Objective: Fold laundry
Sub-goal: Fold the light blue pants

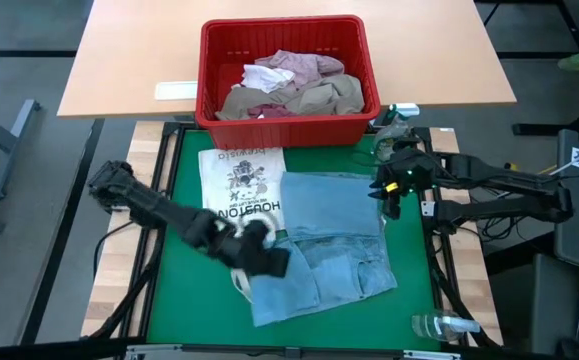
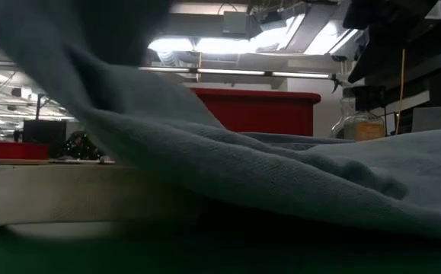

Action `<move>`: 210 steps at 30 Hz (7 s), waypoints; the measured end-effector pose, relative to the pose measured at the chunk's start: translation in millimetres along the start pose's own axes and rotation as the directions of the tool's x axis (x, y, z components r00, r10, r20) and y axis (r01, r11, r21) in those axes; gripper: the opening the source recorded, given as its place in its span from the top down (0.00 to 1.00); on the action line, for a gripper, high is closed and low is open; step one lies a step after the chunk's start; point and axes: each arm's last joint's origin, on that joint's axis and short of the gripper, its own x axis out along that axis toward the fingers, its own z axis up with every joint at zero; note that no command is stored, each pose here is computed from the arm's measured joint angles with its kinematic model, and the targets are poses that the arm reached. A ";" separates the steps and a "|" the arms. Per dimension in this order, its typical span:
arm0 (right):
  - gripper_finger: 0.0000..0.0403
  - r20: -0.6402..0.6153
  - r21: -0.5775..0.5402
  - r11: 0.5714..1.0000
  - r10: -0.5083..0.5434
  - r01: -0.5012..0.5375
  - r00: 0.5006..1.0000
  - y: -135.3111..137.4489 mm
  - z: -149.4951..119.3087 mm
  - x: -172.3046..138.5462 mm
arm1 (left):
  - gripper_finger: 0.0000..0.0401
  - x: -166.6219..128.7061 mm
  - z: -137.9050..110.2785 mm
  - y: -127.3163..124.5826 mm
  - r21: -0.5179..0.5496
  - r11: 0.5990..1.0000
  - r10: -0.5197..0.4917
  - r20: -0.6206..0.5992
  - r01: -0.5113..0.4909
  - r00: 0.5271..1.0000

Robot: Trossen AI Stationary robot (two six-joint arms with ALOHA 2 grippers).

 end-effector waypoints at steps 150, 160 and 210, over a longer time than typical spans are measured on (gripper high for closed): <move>0.68 -0.341 0.200 0.968 0.216 -0.153 0.915 45.5 -118.0 104.2 | 0.97 201.7 33.9 51.4 0.869 0.318 0.527 0.171 -0.380 0.833; 0.68 -0.206 0.192 0.956 0.260 -0.221 0.943 50.9 -104.5 106.6 | 0.99 184.6 68.8 61.6 0.849 0.216 0.680 0.225 -0.483 0.698; 0.68 -0.290 0.003 0.998 -0.053 0.056 0.956 59.9 -72.8 128.7 | 0.99 186.4 125.4 19.0 0.875 0.347 0.320 0.228 -0.337 0.920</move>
